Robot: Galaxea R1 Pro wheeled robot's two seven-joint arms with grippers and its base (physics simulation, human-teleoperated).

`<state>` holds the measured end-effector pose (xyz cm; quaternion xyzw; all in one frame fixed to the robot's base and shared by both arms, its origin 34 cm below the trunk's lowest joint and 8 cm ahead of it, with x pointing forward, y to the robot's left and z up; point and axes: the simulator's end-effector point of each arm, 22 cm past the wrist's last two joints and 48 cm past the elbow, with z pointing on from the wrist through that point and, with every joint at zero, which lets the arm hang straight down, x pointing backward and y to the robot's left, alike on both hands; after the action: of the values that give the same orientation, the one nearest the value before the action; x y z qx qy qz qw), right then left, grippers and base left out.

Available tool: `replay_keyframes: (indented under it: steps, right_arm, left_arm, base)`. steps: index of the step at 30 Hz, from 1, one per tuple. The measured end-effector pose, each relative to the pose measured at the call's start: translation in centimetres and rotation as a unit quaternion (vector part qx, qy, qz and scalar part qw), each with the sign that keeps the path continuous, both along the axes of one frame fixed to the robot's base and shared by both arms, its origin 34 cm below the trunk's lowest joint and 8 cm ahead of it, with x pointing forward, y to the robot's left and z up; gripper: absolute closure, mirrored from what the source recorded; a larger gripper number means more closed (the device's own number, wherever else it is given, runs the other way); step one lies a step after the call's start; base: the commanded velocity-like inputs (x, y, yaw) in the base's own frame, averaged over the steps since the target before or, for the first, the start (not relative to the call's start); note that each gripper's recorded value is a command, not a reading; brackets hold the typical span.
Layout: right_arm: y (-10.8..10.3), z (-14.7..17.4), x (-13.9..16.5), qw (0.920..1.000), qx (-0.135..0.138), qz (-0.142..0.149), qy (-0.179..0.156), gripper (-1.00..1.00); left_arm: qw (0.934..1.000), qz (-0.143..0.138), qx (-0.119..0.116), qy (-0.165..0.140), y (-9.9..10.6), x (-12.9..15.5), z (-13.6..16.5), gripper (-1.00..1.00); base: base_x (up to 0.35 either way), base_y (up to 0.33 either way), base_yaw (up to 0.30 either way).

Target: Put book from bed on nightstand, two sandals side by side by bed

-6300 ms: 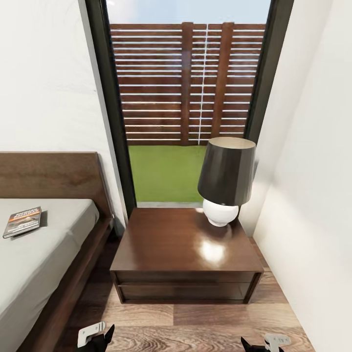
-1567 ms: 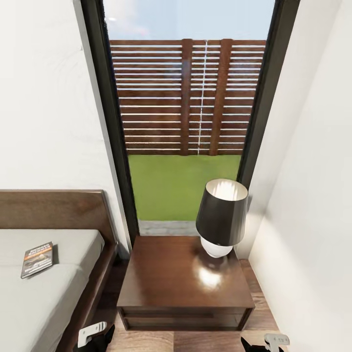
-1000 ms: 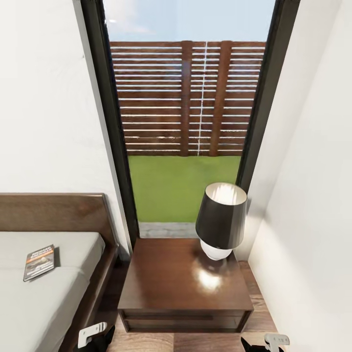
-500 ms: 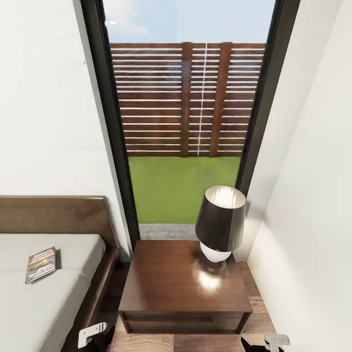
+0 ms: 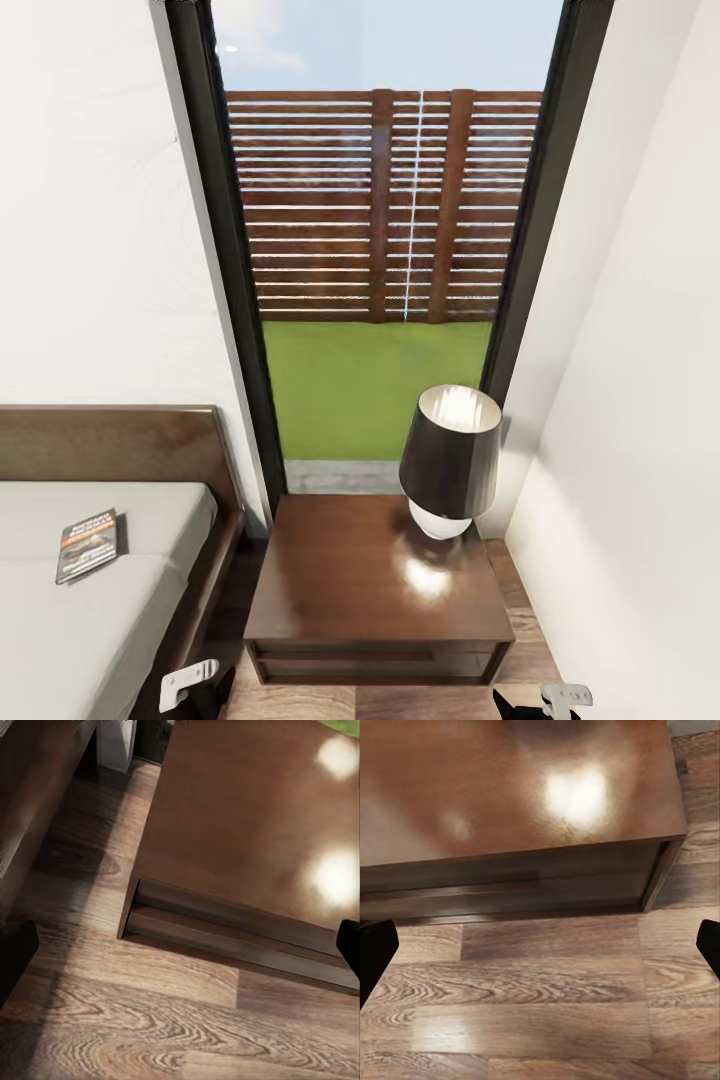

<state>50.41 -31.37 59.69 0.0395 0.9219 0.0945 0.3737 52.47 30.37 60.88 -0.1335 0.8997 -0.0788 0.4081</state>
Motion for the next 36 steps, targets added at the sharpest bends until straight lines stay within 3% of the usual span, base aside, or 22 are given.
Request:
replay_keyframes:
  steps: [36]
  right_arm:
    - [0.0, 4.7, -0.6, 1.0000, 0.000, 0.000, 0.001, -1.00]
  left_arm:
    - [1.0000, 0.000, 0.000, 0.001, 0.0, -0.6, 4.7, -1.00]
  base:
    - [0.000, 0.000, 0.000]
